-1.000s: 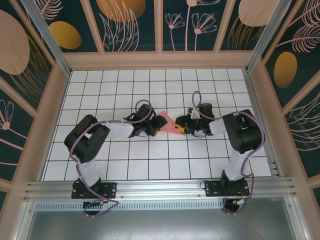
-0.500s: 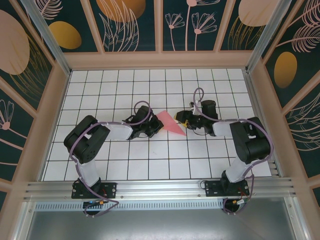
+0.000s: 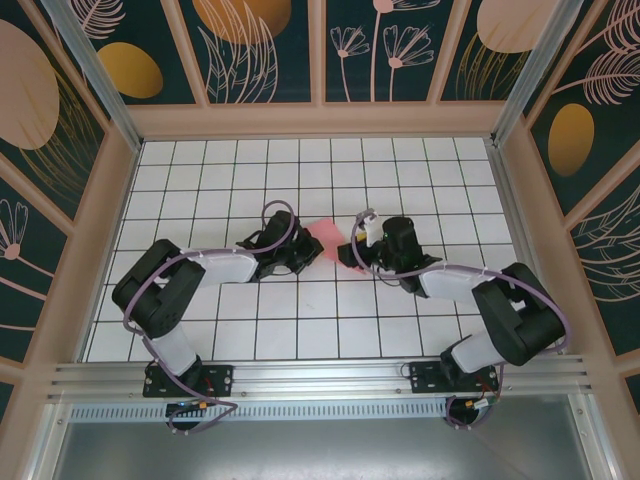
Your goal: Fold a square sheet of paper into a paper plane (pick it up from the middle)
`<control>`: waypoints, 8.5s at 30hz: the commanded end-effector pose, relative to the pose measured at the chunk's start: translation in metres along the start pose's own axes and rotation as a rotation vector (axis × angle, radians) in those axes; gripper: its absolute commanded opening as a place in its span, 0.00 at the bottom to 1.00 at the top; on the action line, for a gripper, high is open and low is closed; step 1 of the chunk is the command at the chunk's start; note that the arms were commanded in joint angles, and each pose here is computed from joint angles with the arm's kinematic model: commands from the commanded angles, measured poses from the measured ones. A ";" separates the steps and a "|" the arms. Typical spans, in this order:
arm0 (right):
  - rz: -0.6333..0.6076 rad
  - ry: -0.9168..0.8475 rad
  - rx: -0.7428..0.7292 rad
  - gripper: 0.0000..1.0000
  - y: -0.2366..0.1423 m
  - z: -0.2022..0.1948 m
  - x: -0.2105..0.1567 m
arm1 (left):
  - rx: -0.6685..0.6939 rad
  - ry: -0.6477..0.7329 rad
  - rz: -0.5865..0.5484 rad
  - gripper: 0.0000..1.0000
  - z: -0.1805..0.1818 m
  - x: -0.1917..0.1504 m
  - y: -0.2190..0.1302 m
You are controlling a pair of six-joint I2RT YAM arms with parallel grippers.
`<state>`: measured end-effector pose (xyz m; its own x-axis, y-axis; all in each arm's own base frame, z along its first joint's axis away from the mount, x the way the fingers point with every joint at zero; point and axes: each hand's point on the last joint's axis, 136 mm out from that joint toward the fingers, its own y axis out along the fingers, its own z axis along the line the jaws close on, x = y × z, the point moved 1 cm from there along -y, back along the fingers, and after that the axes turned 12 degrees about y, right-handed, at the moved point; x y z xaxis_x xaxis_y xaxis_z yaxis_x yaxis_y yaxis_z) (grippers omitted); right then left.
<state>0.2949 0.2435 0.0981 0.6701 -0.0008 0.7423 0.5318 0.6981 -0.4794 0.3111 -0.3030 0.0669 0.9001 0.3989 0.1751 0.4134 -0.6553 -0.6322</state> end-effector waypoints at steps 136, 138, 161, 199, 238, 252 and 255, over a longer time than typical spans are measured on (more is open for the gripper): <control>0.489 0.524 0.129 0.00 0.058 -0.029 -0.088 | -0.192 0.286 0.045 0.23 0.000 -0.008 0.018; 0.505 0.511 0.104 0.00 0.059 -0.032 -0.093 | -0.186 0.285 0.045 0.22 0.002 -0.008 0.019; 0.466 0.507 0.223 0.09 0.051 -0.003 -0.060 | -0.040 0.262 0.052 0.16 0.035 -0.008 0.032; 0.545 0.599 0.057 0.02 0.044 -0.031 -0.096 | -0.140 0.311 0.073 0.18 0.011 -0.008 0.033; 0.509 0.709 0.134 0.02 0.019 -0.019 -0.086 | -0.151 0.385 0.059 0.20 -0.013 0.003 0.029; 0.463 0.854 0.180 0.00 0.028 -0.012 -0.064 | -0.227 0.381 0.077 0.23 -0.014 -0.025 0.016; 0.475 0.870 0.176 0.00 0.029 -0.012 -0.065 | -0.218 0.376 0.090 0.22 -0.011 -0.028 0.022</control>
<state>0.2708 0.2533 0.0305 0.9810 -0.1652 -0.1013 0.0882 0.8460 -0.5258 0.2976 -0.3301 0.0579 0.9023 0.1032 0.4186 0.3262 -0.7982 -0.5065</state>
